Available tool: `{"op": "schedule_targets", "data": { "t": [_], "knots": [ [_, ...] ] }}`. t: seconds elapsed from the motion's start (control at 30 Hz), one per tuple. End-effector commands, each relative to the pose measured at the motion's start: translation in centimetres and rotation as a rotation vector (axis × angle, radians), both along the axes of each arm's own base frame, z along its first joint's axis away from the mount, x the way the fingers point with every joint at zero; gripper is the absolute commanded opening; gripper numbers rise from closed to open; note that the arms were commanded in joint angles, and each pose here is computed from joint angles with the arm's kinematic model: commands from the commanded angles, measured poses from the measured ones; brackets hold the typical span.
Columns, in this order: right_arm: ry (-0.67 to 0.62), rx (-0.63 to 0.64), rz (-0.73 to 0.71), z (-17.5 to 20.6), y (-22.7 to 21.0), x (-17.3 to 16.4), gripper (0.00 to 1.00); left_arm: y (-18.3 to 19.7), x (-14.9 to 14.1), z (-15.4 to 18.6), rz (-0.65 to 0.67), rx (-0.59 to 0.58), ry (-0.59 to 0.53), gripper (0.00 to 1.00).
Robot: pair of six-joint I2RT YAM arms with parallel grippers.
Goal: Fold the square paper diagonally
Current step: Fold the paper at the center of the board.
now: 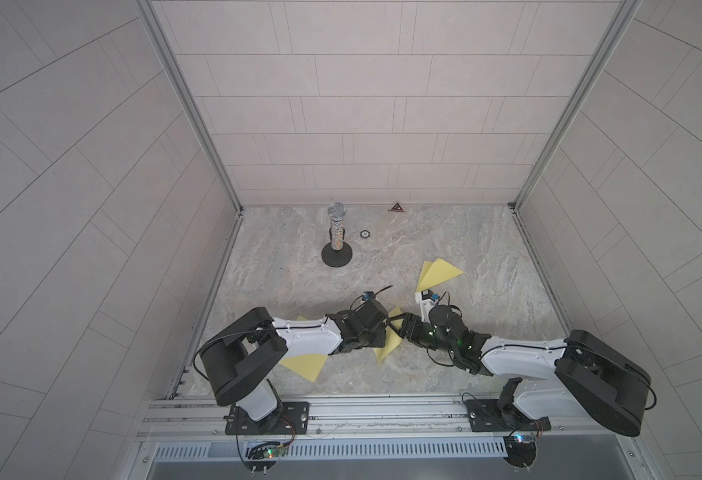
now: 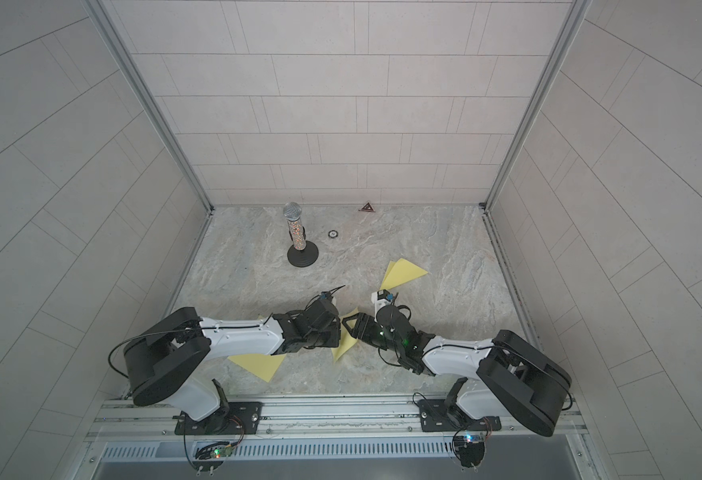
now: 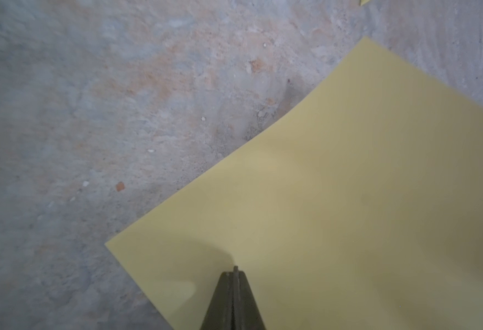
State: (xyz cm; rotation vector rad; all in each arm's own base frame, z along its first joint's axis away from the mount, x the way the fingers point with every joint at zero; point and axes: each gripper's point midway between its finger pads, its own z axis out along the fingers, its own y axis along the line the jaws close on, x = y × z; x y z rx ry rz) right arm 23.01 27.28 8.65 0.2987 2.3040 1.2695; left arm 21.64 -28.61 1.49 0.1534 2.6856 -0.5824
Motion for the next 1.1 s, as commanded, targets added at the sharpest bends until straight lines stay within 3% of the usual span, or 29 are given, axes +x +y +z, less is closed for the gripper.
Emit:
{"op": "schedule_targets", "data": {
  "t": [0.0, 0.23, 0.47, 0.87, 1.07],
  "knots": [
    [-0.077, 0.051, 0.034, 1.9, 0.7, -0.4, 0.59, 2.9, -1.5, -2.2, 0.023, 0.112, 0.05, 0.07],
    [-0.031, -0.152, 0.009, -1.1, -1.9, -1.8, 0.55, 3.2, -1.4, -2.3, 0.031, 0.12, 0.048, 0.07],
    [0.012, -0.312, -0.006, -3.6, -4.9, -3.0, 0.59, 3.4, -1.5, -2.4, 0.033, 0.126, 0.05, 0.07],
    [0.089, -0.26, -0.022, -5.4, -5.6, -4.5, 0.53, 3.8, -1.5, -2.6, 0.051, 0.137, 0.046, 0.06],
    [0.11, -0.252, -0.054, -5.9, -6.3, -4.9, 0.43, 3.9, -1.5, -2.8, 0.055, 0.138, 0.044, 0.06]
  ]
}}
